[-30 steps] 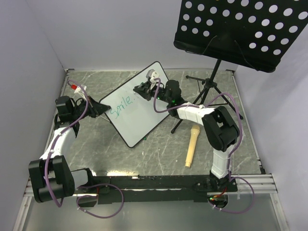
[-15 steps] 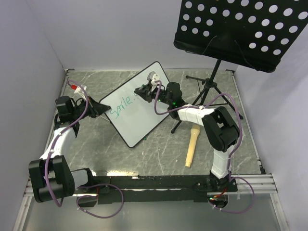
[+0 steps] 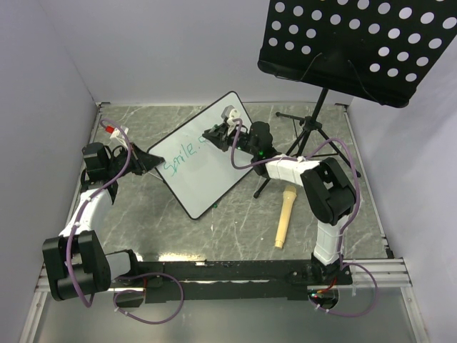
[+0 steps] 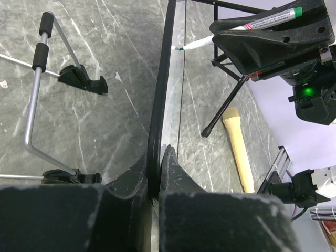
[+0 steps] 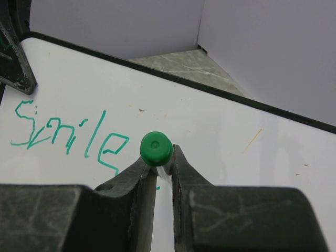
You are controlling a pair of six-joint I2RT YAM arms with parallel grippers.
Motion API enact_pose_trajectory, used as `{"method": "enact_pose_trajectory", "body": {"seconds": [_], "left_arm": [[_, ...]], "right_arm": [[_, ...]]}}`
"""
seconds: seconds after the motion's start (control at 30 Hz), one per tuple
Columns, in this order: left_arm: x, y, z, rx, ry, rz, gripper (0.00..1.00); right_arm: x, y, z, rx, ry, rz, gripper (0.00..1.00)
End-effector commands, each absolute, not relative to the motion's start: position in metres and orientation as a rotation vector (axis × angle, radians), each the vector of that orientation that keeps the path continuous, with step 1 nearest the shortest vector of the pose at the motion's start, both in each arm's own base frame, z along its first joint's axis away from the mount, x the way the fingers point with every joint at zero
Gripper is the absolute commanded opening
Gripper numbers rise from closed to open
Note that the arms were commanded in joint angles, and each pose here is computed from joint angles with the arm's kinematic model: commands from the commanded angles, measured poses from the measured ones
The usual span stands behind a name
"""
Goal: Write a sentence on the whiteboard
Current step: Pick up the sentence from the whiteboard.
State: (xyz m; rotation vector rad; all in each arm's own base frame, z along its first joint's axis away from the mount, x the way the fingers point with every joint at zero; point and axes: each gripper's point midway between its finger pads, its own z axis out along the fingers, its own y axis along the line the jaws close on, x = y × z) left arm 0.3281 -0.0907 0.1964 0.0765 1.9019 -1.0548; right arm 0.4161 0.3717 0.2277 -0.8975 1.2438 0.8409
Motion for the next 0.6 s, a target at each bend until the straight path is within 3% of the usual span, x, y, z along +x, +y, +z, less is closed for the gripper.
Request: {"method": "enact_pose_trajectory", "body": {"seconds": [0.0,0.57], "left_arm": [[0.339,-0.074,0.164,0.227,1.934,-0.801,0.01],[0.339,-0.074,0.164,0.226,1.931,-0.803,0.01]], "right_arm": [[0.411,0.364,0.242,-0.896,1.207,0.818,0.0],[0.399,0.365,0.239,-0.916,1.206,0.847,0.0]]}}
